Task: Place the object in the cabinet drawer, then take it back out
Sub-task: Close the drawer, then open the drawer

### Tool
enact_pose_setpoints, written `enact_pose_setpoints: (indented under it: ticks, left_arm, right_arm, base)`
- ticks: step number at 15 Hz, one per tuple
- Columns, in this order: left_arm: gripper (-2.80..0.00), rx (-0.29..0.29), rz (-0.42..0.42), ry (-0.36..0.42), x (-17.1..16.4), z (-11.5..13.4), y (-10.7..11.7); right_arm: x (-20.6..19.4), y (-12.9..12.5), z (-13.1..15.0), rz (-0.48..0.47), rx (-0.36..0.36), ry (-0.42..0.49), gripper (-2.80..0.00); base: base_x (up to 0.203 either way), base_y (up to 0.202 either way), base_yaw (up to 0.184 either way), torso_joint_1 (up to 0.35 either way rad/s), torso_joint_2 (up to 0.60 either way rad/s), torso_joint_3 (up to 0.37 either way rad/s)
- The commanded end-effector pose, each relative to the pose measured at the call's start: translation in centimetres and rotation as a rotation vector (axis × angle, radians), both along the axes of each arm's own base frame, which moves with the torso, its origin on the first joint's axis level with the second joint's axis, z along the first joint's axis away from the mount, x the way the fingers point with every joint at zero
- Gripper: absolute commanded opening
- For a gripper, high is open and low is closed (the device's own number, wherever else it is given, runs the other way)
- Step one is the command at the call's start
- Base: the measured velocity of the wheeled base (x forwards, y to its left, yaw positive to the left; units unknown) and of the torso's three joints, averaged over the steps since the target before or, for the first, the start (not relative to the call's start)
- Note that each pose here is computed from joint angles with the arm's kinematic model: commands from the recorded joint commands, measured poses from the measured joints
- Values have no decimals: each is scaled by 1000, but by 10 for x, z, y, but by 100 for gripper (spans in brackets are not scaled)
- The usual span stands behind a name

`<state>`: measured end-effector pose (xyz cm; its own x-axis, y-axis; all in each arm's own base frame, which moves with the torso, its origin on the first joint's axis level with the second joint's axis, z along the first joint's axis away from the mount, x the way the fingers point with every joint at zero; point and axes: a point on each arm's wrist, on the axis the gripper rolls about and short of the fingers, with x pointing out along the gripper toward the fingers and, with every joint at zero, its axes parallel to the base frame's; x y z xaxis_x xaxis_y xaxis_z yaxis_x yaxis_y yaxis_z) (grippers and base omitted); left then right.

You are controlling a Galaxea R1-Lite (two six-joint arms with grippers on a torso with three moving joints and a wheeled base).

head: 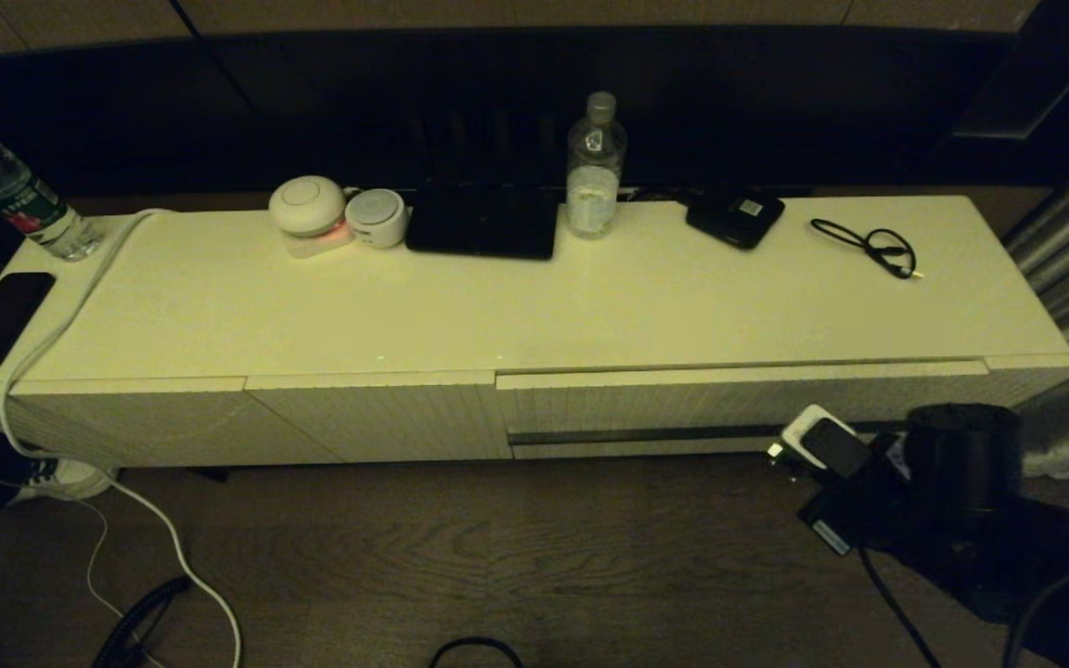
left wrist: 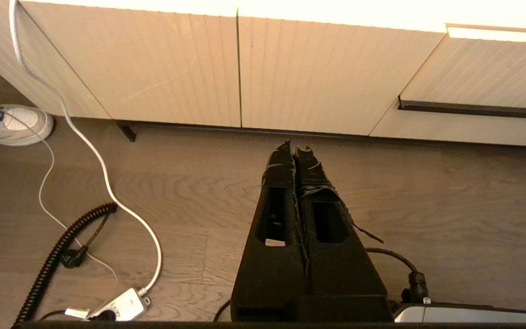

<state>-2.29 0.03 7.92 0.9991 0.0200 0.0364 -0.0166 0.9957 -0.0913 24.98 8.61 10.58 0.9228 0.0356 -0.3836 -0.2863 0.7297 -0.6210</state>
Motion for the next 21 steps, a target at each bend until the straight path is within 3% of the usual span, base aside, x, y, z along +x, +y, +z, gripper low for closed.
enact_pose_setpoints:
  ticks: [1,6,8,10,13,14,18,21]
  left_arm:
    - [-280,-1,1,-2,0,0,0]
    - [-280,-1,1,0,0,0,0]
    - [-280,-1,1,-2,0,0,0]
    - [-280,-1,1,-2,0,0,0]
    - [-280,-1,1,-2,0,0,0]
    - [-280,-1,1,-2,0,0,0]
    - [-280,-1,1,-1,0,0,0]
    - [-280,-1,1,-2,0,0,0]
  right_arm:
    - [-54,-17,43,14,20,-68,-280]
    - [-140,-48,51,37,-61,89,-280]
    - [-165,-58,46,98,-170,150,-280]
    - [-180,-65,39,240,-303,230,-280]
    - [-178,-74,41,386,-497,301,-280]
    - [-172,-74,39,462,-531,326,-280]
    - [-143,-72,28,567,-532,424,-280]
    - [-105,-67,21,570,-530,408,-280]
  base:
    - [0,0,0,0,0,0]
    - [0,0,0,0,0,0]
    - [0,0,0,0,0,0]
    - [0,0,0,0,0,0]
    - [0,0,0,0,0,0]
    - [0,0,0,0,0,0]
    - [0,0,0,0,0,0]
    - [0,0,0,0,0,0]
